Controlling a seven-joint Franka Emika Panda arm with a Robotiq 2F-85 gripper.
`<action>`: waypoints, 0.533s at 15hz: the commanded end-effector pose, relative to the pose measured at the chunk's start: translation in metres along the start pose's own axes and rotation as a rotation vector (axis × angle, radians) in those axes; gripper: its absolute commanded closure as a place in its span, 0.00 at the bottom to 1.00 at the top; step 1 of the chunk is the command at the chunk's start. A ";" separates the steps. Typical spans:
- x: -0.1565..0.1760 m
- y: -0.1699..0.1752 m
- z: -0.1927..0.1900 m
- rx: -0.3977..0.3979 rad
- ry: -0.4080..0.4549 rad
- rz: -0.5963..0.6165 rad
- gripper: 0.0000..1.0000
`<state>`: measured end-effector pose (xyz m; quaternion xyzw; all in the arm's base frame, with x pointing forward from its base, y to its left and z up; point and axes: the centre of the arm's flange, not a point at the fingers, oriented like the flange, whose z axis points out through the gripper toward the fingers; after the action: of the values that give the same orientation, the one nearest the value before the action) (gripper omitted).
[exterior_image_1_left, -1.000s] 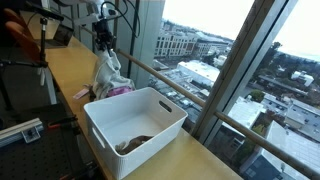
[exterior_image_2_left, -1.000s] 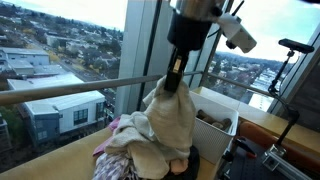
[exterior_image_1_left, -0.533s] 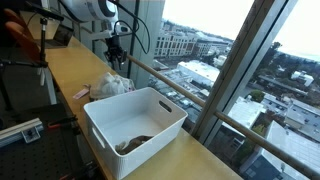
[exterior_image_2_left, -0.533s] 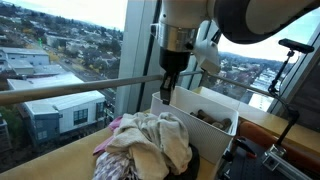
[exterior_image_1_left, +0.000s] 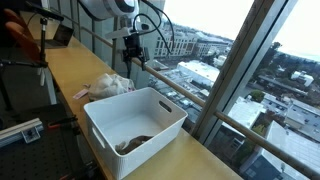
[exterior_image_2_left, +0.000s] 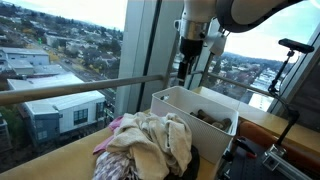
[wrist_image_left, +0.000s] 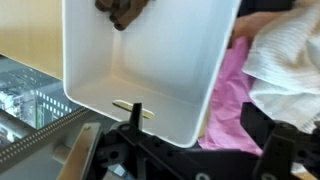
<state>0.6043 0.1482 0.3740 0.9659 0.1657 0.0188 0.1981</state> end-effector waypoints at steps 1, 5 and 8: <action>-0.032 0.060 0.064 0.031 -0.080 0.041 0.00; -0.063 0.107 0.146 0.079 -0.172 0.080 0.00; -0.082 0.115 0.201 0.126 -0.230 0.089 0.00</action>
<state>0.5876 -0.0331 0.2711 0.9766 0.0993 -0.0757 0.1753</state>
